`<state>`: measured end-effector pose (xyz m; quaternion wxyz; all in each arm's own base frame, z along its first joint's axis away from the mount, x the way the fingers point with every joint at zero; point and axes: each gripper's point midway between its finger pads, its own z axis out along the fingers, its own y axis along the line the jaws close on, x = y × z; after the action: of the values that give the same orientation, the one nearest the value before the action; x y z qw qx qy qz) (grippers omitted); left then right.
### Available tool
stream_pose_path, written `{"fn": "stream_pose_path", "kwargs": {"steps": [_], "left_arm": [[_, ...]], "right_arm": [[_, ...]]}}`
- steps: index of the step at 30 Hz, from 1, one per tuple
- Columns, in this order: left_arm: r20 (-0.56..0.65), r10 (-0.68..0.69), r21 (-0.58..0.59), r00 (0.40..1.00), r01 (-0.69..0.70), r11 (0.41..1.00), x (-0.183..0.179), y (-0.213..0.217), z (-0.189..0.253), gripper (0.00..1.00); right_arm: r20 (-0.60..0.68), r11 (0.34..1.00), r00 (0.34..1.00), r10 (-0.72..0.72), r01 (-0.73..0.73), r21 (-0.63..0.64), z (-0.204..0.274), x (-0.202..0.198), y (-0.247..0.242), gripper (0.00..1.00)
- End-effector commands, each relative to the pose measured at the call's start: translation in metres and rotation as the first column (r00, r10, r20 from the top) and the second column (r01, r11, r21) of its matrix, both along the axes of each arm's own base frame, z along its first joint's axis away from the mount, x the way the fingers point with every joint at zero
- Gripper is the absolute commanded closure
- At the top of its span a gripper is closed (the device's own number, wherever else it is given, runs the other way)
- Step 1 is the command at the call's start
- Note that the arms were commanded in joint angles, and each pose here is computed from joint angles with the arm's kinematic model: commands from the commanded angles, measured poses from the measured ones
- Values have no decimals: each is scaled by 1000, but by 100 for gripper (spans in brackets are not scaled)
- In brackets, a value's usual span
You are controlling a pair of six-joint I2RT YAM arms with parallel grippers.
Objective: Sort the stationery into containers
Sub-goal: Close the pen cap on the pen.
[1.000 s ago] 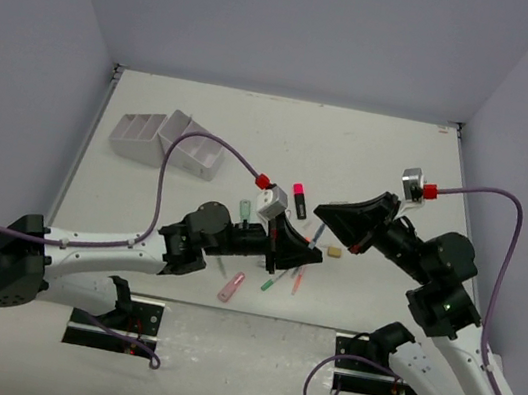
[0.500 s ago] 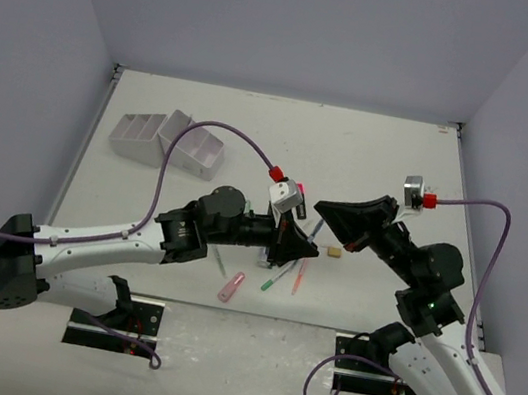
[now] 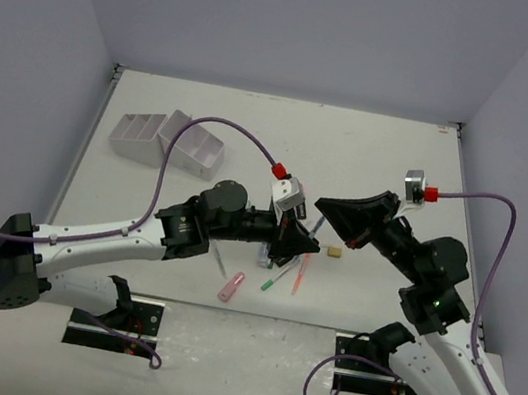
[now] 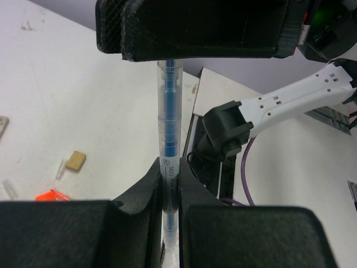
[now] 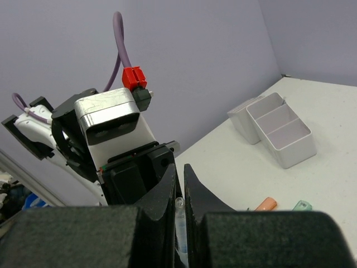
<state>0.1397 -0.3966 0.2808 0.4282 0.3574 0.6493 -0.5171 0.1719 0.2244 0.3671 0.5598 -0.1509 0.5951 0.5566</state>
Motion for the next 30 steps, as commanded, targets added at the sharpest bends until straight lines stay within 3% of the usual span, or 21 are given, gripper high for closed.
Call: {"fn": "stream_pose_path", "kwargs": {"steps": [1, 10, 14, 15, 17, 18, 20, 22, 26, 29, 30], "left_arm": [[157, 150, -287, 976, -100, 953, 39, -3, 99, 100], [155, 137, -248, 978, -95, 964, 46, -17, 90, 100], [149, 193, -218, 970, -158, 963, 58, -11, 82, 100], [149, 218, -213, 965, -184, 960, 63, -8, 82, 100], [143, 268, -175, 953, -242, 954, 72, -2, 69, 100], [137, 318, -161, 938, -295, 942, 81, 3, 64, 100], [133, 382, -134, 914, -366, 921, 94, 14, 55, 100], [116, 456, -109, 882, -445, 889, 110, 27, 46, 100], [74, 634, -75, 770, -629, 774, 158, 75, 36, 100], [83, 828, -33, 554, -829, 558, 199, 127, 41, 100], [88, 899, 0, 429, -902, 431, 214, 155, 37, 100]], "right_arm": [[-173, 962, 953, 248, -264, -76, -28, -37, 26, 100], [-194, 957, 943, 270, -285, -58, -31, -33, 35, 100], [-180, 982, 973, 142, -162, -100, -29, -19, 24, 98], [-181, 985, 977, 114, -135, -106, -29, -18, 20, 90], [-192, 993, 980, -49, 28, -113, -24, 2, 4, 50], [-220, 987, 968, -117, 89, -134, -29, 9, -4, 38], [-230, 951, 925, -303, 279, -130, -21, 29, -31, 23], [-246, 898, 865, -438, 412, -151, -20, 40, -56, 19], [-212, 756, 727, -654, 643, -127, -1, 52, -107, 11], [-176, 696, 676, -715, 712, -95, 9, 46, -130, 8], [-169, 681, 663, -730, 727, -91, 9, 45, -136, 8]]}}
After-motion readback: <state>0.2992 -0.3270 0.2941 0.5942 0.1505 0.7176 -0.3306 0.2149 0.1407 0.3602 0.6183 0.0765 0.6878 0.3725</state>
